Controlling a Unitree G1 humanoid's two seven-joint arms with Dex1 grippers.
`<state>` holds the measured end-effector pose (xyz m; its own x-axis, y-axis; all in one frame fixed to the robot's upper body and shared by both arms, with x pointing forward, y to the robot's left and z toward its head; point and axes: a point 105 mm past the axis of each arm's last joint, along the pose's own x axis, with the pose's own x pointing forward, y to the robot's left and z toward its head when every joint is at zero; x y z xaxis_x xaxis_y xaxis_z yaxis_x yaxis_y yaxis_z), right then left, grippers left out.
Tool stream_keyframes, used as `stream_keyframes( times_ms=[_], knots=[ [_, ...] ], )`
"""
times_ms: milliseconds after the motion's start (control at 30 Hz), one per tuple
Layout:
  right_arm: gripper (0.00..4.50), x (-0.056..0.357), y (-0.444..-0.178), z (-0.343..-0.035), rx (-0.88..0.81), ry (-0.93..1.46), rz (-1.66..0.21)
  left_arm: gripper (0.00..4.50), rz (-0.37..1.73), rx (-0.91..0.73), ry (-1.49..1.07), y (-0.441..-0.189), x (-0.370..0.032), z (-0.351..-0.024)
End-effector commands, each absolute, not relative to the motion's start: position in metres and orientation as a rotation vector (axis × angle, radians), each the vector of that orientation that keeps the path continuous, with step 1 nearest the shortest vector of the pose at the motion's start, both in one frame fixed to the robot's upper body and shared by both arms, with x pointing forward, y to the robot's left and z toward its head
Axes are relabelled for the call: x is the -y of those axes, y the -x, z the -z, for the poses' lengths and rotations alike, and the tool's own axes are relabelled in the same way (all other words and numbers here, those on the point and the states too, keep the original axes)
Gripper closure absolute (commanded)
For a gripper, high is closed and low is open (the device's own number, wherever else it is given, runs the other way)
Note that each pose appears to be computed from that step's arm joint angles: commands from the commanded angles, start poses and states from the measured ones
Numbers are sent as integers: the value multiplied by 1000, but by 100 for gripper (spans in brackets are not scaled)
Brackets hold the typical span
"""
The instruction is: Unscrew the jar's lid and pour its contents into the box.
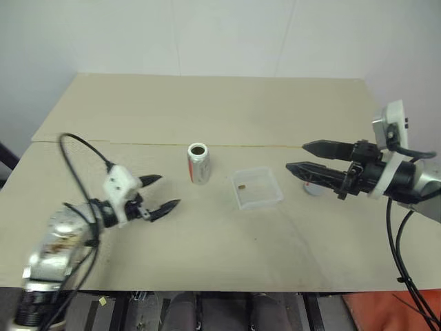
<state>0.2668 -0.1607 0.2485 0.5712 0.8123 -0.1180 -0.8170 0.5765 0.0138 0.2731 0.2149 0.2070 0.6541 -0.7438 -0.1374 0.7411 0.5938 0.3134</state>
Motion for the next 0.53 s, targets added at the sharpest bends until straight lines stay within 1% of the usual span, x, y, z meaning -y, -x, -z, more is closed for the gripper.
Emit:
stream_keyframes(
  times_ms=[33,100,200,367,533],
  knots=[
    [0,168,-265,-262,-46,89,-945,2,971,92,-375,-258,-223,-249],
    [0,171,-266,-261,-49,97,-949,2,994,102,-407,-258,-230,-258],
    [0,173,-266,-259,-57,109,-964,2,1040,89,-458,-262,-236,-264],
    [0,175,-269,-254,-78,125,-979,2,1076,85,-494,-266,-237,-265],
    [0,174,-265,-250,-81,141,-1000,2,1068,95,-496,-262,-239,-258]
  ],
)
